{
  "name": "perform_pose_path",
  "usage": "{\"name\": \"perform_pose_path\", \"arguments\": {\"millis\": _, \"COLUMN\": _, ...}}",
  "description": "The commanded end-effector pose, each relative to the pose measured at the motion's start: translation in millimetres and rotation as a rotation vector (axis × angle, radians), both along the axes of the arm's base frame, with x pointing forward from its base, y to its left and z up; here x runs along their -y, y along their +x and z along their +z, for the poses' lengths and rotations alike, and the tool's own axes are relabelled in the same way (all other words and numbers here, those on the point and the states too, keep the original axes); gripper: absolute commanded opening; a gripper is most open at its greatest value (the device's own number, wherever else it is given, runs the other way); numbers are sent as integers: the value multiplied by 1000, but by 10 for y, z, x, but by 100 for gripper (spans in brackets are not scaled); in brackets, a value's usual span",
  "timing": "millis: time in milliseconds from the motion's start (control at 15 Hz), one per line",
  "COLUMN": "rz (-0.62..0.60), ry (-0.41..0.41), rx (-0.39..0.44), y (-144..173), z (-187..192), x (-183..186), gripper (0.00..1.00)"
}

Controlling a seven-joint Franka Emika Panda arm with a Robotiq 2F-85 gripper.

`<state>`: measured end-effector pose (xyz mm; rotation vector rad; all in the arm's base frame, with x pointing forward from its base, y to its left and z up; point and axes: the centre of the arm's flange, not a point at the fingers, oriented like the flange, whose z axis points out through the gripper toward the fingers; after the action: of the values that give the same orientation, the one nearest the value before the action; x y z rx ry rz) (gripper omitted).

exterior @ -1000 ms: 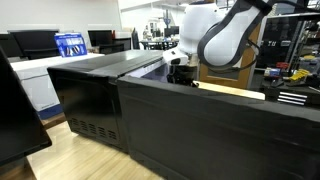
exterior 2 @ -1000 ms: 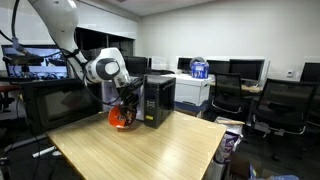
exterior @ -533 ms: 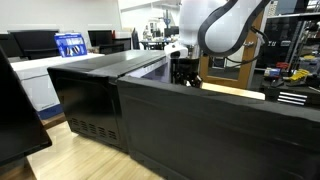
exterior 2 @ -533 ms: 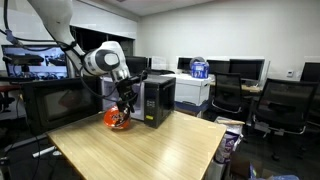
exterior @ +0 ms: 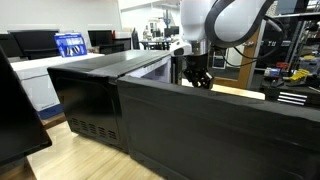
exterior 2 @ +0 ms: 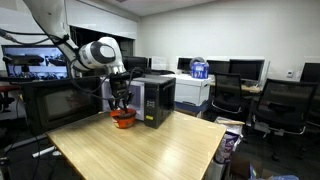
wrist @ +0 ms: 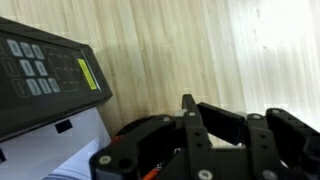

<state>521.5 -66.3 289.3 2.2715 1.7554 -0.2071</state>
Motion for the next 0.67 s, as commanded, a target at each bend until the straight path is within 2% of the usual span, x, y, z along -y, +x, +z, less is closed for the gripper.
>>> {"name": "perform_pose_path", "arguments": {"millis": 0, "rz": 25, "ry": 47, "rx": -9, "y": -384, "z": 78, "x": -33, "gripper": 34}}
{"name": "perform_pose_path", "arguments": {"millis": 333, "rz": 152, "ry": 82, "rx": 20, "y": -797, "z": 68, "x": -150, "gripper": 68}}
{"name": "perform_pose_path", "arguments": {"millis": 467, "rz": 200, "ry": 95, "rx": 67, "y": -908, "z": 65, "x": -183, "gripper": 83}}
{"name": "perform_pose_path", "arguments": {"millis": 600, "rz": 241, "ry": 99, "rx": 167, "y": -1003, "z": 45, "x": -222, "gripper": 95}}
